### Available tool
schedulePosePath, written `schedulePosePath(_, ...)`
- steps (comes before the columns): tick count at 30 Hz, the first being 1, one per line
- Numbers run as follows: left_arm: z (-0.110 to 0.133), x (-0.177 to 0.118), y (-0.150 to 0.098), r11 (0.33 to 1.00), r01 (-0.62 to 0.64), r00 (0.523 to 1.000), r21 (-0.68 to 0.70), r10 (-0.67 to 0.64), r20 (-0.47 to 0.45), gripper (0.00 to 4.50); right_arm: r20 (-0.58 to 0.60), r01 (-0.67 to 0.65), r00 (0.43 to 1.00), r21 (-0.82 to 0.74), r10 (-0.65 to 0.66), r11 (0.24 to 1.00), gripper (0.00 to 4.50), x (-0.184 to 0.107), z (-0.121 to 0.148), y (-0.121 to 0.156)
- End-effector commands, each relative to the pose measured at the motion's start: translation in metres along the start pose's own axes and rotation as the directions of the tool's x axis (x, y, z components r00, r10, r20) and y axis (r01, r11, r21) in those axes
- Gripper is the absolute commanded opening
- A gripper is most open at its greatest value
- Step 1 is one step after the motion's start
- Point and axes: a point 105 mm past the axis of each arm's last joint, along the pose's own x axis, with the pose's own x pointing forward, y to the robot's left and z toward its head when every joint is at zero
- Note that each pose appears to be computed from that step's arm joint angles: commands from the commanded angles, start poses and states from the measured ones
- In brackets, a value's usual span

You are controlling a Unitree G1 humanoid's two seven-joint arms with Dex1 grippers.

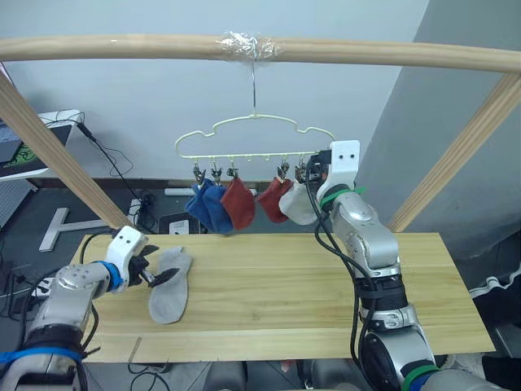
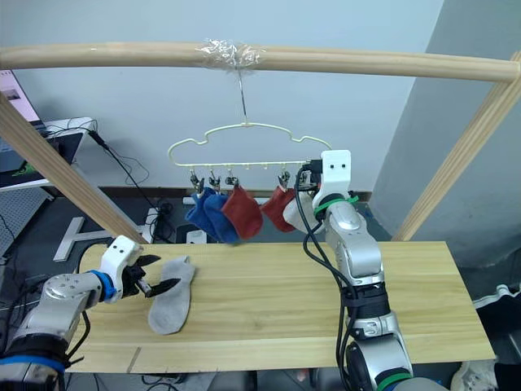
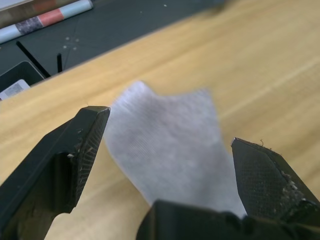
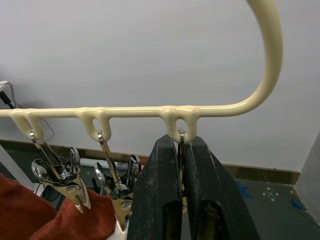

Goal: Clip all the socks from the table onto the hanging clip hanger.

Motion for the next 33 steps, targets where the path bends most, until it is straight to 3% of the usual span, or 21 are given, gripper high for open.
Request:
schedulePosePath(1, 0.001, 0.01, 0.0, 1.0, 0.022, 1.0, -0.012, -0.022, -0.007, 4.5, 0.056, -0.014, 0.998, -0.007, 0.015, 1.0, 0.03, -0.005, 0.019, 0.005)
schedulePosePath(6, -0.01, 0.018, -0.005, 0.997, 0.066, 0.996, -0.038, -0.069, -0.062, 4.5, 0.053, -0.017, 0.998, -0.011, 0.018, 1.0, 0.03, -0.008, 0.023, 0.007)
schedulePosePath(8, -0.018, 0.019, -0.004, 0.997, 0.058, 0.993, -0.057, -0.063, -0.096, 4.11, 0.053, -0.019, 0.998, -0.013, 0.02, 1.0, 0.0, -0.008, 0.024, 0.007)
schedulePosePath(13, -0.035, 0.019, -0.012, 0.99, 0.074, 0.985, -0.121, -0.092, -0.147, 2.63, 0.052, -0.025, 0.998, -0.014, 0.026, 1.0, 0.0, -0.009, 0.026, 0.01)
schedulePosePath(20, -0.018, 0.025, -0.031, 0.976, 0.171, 0.982, -0.137, -0.18, -0.054, 0.5, 0.055, -0.035, 0.998, -0.011, 0.036, 0.999, 0.0, -0.007, 0.026, 0.015)
schedulePosePath(22, -0.001, 0.031, -0.042, 0.97, 0.217, 0.976, -0.111, -0.219, 0.0, 0.03, 0.059, -0.037, 0.998, -0.01, 0.038, 0.999, 0.0, -0.007, 0.027, 0.016)
schedulePosePath(26, 0.041, 0.039, -0.069, 0.947, 0.319, 0.943, -0.046, -0.311, 0.119, 0.03, 0.062, -0.036, 0.997, -0.01, 0.037, 0.999, 0.0, -0.007, 0.028, 0.015)
schedulePosePath(28, 0.081, 0.044, -0.094, 0.917, 0.397, 0.895, -0.035, -0.378, 0.238, 0.03, 0.063, -0.034, 0.997, -0.007, 0.034, 0.999, 0.0, -0.007, 0.028, 0.015)
schedulePosePath(30, 0.126, 0.046, -0.127, 0.872, 0.49, 0.816, 0.008, -0.462, 0.347, 0.03, 0.064, -0.033, 0.997, -0.005, 0.034, 0.999, 0.0, -0.007, 0.029, 0.015)
schedulePosePath(33, 0.157, 0.047, -0.154, 0.838, 0.543, 0.754, 0.052, -0.514, 0.408, 0.03, 0.066, -0.032, 0.997, -0.003, 0.032, 0.999, 0.0, -0.007, 0.029, 0.015)
